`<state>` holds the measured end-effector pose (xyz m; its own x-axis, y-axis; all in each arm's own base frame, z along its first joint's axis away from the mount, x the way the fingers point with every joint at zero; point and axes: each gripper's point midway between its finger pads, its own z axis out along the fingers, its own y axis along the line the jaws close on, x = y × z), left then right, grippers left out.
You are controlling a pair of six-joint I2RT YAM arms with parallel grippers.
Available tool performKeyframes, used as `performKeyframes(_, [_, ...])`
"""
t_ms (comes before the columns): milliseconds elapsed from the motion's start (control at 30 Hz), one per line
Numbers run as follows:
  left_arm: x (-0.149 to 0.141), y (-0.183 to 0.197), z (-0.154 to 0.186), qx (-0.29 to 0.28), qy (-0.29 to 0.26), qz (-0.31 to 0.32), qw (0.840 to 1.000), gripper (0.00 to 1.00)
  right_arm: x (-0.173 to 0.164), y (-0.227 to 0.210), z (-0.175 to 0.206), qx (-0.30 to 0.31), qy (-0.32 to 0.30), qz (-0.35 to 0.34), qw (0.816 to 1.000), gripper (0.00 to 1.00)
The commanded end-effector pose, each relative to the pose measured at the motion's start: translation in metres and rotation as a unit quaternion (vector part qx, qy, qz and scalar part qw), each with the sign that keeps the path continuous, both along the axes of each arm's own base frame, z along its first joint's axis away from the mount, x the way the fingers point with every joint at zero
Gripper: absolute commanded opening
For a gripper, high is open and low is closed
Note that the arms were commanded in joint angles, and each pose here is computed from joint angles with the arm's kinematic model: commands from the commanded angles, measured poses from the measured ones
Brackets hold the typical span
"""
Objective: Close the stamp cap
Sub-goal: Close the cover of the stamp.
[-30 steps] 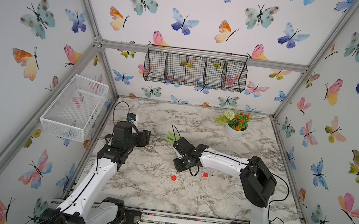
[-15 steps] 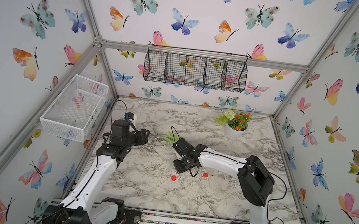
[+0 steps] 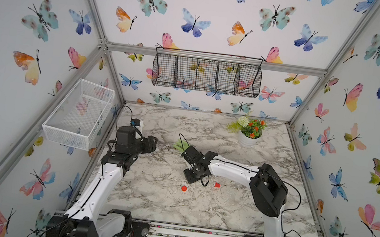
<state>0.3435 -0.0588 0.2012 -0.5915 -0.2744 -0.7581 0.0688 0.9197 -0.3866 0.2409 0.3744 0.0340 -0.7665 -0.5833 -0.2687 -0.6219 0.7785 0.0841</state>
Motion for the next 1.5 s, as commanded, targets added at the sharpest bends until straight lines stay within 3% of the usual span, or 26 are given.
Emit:
performKeyframes(0, [0.002,-0.001,0.006,-0.009,-0.002,-0.004,1.0,0.63,-0.003,-0.013,-0.015,-0.046,0.004,0.005,0.999,0.04])
performKeyframes(400, [0.003,0.0,0.003,-0.013,0.002,-0.004,1.0,0.63,-0.004,-0.023,-0.028,-0.086,0.0,0.014,0.996,0.03])
performKeyframes(833, [0.003,0.002,0.003,-0.016,0.004,-0.003,1.0,0.63,-0.037,-0.064,-0.092,-0.214,0.048,0.058,0.974,0.01])
performKeyframes(1067, [0.003,0.003,0.002,-0.017,0.006,-0.003,1.0,0.63,-0.048,-0.079,-0.118,-0.249,0.065,0.07,0.964,0.02])
performKeyframes(1167, [0.003,0.003,0.002,-0.018,0.006,-0.003,1.0,0.63,-0.056,-0.08,-0.128,-0.241,0.084,0.075,0.964,0.02])
performKeyframes(1333, [0.003,0.004,0.001,-0.018,0.008,-0.002,1.0,0.63,-0.081,-0.058,-0.133,-0.162,0.146,0.079,0.973,0.02])
performKeyframes(1467, [0.003,0.004,0.0,-0.018,0.009,-0.003,1.0,0.63,-0.08,-0.049,-0.126,-0.148,0.149,0.078,0.975,0.02])
